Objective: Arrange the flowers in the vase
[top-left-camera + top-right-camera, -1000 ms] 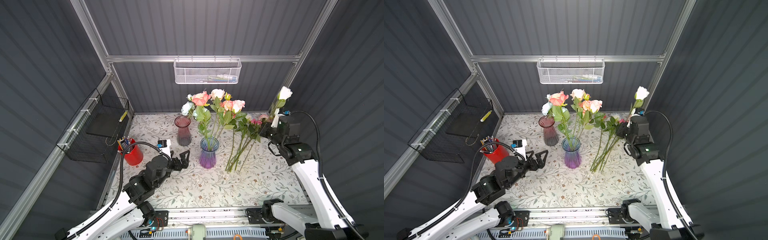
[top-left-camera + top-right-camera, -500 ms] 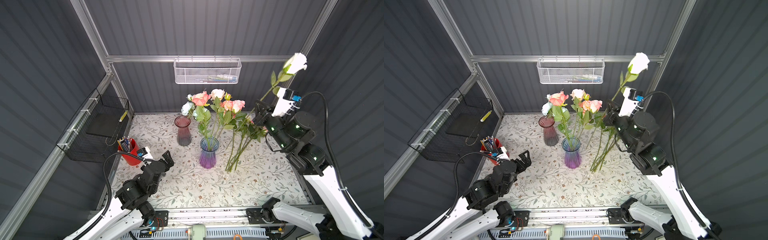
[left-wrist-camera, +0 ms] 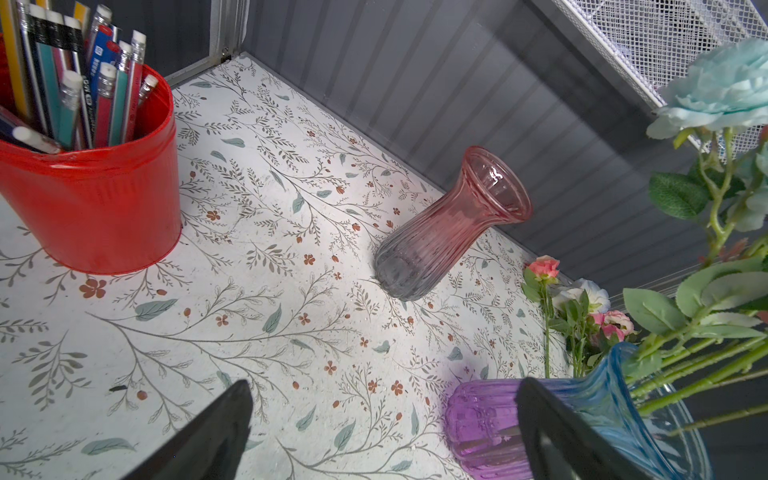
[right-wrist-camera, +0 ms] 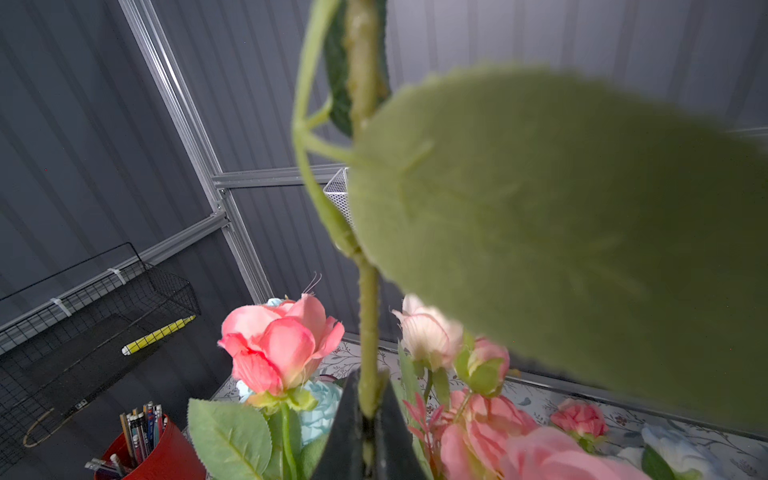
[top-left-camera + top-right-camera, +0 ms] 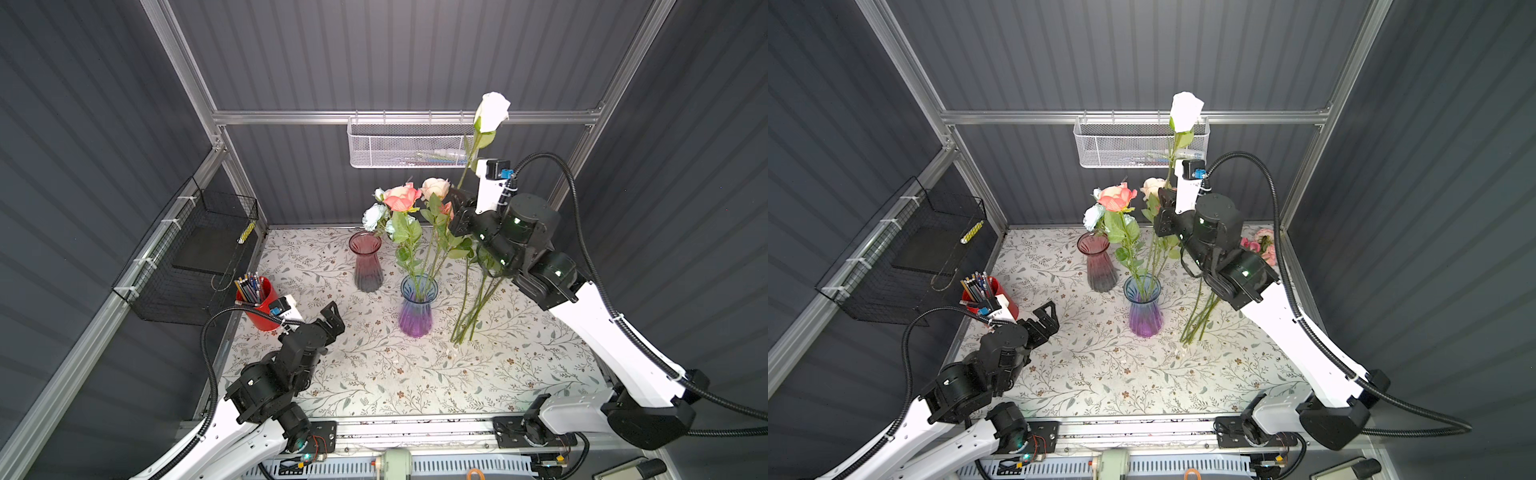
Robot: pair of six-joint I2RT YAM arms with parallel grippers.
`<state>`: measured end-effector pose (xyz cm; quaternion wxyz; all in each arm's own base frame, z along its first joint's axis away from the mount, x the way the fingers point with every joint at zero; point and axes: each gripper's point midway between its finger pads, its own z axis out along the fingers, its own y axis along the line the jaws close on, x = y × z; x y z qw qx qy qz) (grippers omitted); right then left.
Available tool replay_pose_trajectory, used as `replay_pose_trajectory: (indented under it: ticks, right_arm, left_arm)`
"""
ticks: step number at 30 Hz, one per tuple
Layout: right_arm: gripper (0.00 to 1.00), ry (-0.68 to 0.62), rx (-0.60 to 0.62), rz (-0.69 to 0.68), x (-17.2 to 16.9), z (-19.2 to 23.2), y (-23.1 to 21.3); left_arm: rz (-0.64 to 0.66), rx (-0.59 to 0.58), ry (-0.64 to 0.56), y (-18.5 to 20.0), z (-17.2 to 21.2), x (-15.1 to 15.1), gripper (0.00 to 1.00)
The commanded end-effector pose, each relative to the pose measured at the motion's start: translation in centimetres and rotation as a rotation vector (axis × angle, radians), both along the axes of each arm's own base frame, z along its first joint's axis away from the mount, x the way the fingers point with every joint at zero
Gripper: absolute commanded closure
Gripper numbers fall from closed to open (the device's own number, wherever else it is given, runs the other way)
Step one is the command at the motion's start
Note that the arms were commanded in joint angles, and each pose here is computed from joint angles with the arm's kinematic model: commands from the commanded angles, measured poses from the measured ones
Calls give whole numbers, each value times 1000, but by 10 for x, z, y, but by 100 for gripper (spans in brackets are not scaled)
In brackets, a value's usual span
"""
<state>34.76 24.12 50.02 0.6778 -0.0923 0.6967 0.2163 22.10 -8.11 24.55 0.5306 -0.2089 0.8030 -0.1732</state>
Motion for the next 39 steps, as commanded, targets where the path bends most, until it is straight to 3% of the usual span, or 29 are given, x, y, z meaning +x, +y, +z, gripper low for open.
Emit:
replay_pose_trajectory:
  ticks: [1,7,10,16,25,30,35,39]
  right_arm:
    - [97,26,-16,17,0,-20,11]
    - [66,172,-98,41,2,-85,34]
    - [59,181,-116,42,-4,-94,36]
    - [57,175,-142,40,-25,-80,31]
    - [50,153,-71,-38,-68,-54,-16]
    - [50,295,-97,-159,-71,-94,-44]
    - [52,508,-120,-164,-77,-135,-38]
    - [54,599,-106,-159,-81,-159,-34]
  left_arm:
    - [13,2,-6,5,5,-2,1]
    - [8,-7,-3,1,-1,1,1]
    - [9,-2,12,-2,-6,2,1]
    - [-16,-18,13,-13,-12,7,1]
    - [-72,-6,38,-33,-27,15,1]
    - [-99,3,42,-40,-33,17,1]
    - [-133,24,60,-47,-40,18,1]
    - [-152,46,63,-51,-36,20,1]
